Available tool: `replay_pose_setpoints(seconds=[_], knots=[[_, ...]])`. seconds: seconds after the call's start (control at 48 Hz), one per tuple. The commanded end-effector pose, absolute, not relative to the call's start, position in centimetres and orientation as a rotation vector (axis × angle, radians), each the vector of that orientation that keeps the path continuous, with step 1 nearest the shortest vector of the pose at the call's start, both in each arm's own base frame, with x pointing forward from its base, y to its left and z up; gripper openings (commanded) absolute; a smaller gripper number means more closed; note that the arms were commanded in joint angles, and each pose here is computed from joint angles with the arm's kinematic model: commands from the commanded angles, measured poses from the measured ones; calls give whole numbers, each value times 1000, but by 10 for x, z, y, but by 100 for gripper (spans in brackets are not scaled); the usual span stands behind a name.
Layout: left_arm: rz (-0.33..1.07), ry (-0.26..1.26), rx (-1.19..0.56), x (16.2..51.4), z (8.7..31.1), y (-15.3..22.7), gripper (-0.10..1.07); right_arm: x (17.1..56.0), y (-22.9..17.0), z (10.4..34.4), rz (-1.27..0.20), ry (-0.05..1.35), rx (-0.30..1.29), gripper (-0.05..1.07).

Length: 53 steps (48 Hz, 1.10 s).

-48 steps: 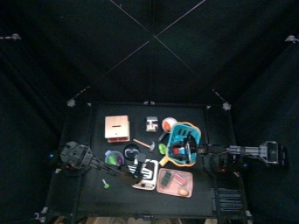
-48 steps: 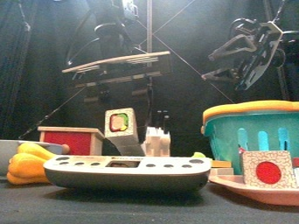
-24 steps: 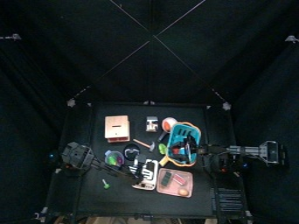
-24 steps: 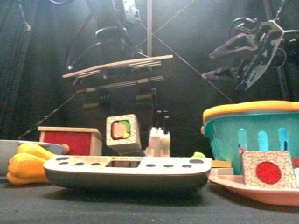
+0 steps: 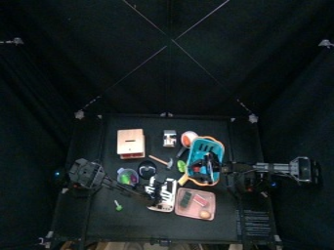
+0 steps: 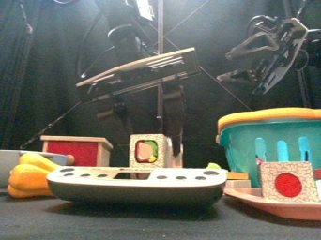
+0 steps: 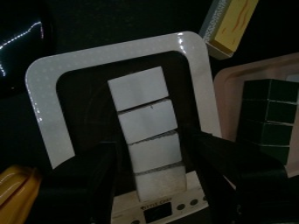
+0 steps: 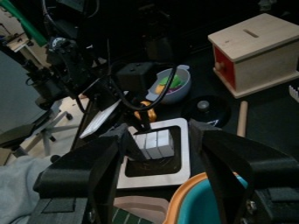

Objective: Place white sushi roll on stove

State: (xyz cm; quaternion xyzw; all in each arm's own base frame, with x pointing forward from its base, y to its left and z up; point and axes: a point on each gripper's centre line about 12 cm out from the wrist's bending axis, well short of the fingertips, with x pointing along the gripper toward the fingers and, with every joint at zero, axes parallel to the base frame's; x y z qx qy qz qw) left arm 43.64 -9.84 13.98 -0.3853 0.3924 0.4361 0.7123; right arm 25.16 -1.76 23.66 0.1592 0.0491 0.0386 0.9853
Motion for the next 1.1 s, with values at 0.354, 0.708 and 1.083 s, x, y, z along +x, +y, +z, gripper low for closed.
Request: replay_pose_setpoints(seconds=[0.354, 0.708, 1.083], knots=[[1010, 842, -845, 414, 175, -86, 89, 257, -12, 245, 106, 77, 320, 91], [1003, 806, -809, 413, 185, -80, 89, 262, -11, 237, 112, 108, 326, 91], [984, 803, -782, 404, 196, -78, 88, 264, -7, 236, 125, 116, 328, 91]])
